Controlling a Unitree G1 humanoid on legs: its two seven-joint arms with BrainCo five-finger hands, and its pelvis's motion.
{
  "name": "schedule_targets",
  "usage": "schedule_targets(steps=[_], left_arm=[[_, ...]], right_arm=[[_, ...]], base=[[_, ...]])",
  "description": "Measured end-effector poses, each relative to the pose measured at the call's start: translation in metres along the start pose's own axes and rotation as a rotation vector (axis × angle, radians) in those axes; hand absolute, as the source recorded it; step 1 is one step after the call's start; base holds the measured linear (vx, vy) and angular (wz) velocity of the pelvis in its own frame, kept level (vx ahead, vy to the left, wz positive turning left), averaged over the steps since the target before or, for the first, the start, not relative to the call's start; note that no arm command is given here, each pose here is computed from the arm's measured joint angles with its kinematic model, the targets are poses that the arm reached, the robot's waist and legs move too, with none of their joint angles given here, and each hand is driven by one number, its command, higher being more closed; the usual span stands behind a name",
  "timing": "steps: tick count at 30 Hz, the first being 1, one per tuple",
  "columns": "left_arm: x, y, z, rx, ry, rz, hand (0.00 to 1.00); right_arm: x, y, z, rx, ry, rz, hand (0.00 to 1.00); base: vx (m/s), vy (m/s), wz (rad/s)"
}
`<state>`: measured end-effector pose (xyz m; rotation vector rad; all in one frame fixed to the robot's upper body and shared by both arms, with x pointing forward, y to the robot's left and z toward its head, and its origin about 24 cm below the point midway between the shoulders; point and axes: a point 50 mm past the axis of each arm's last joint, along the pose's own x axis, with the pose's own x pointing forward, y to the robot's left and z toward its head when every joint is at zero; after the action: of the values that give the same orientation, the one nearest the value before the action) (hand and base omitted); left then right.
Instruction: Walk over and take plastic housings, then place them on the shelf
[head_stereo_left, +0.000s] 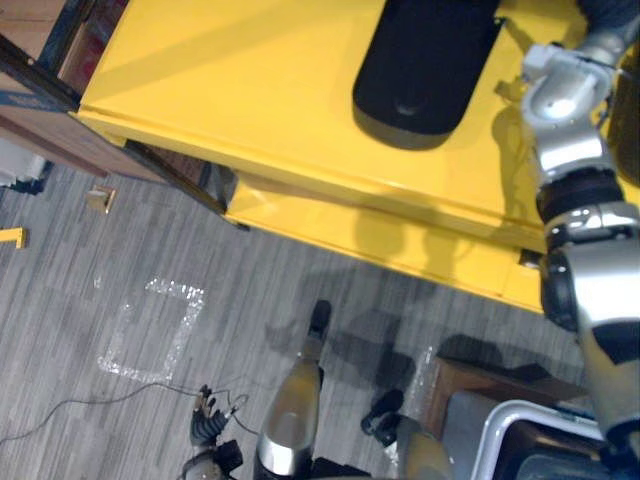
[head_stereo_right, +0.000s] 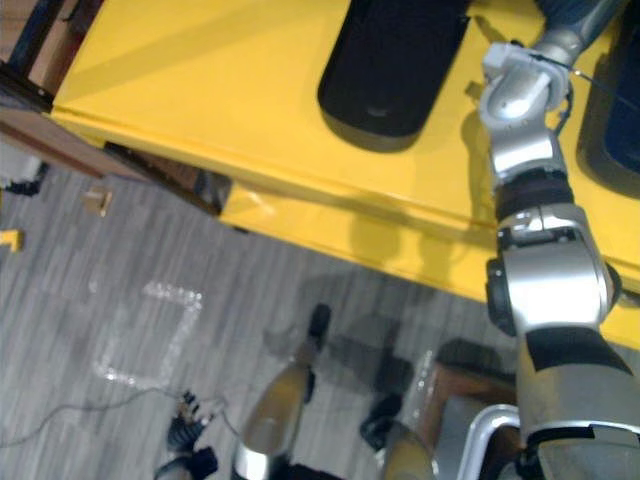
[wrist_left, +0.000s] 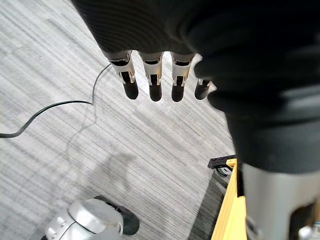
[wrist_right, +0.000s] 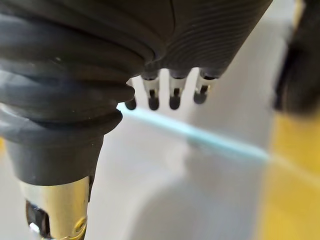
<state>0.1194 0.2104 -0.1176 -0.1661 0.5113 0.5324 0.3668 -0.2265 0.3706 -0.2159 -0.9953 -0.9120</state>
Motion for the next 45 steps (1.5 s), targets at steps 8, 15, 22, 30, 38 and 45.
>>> schedule_targets(steps=[8,15,22,30,38,45], left_arm=[[0.006,-0.008,0.036,0.026,-0.203,0.015,0.00],[-0.006,-0.042,0.138,-0.154,-0.613,-0.039,0.00],[-0.040,-0.046,0.191,-0.284,-0.818,-0.091,0.00],[-0.064,-0.029,0.196,-0.297,-0.885,-0.084,1.00],[-0.060,-0.038,0.187,-0.235,-0.794,-0.255,1.00],[-0.044,-0.067,0.171,-0.147,-0.636,-0.441,1.00]], right_arm=[[-0.074,-0.014,0.019,0.265,-0.180,0.140,0.00],[-0.219,-0.062,0.019,0.387,0.049,0.649,0.00],[-0.300,-0.127,-0.015,0.209,0.432,0.916,0.00],[-0.380,-0.183,-0.046,0.025,0.862,1.034,0.00],[-0.427,-0.234,-0.076,-0.190,1.125,1.091,0.00],[-0.456,-0.245,-0.080,-0.191,1.307,1.131,0.00]], base=[[0.02,0.010,-0.30],[0.02,0.012,-0.34],[-0.02,0.075,-0.26],[0.20,0.101,-0.08],[0.00,0.002,-0.03],[-0.03,-0.014,0.02]])
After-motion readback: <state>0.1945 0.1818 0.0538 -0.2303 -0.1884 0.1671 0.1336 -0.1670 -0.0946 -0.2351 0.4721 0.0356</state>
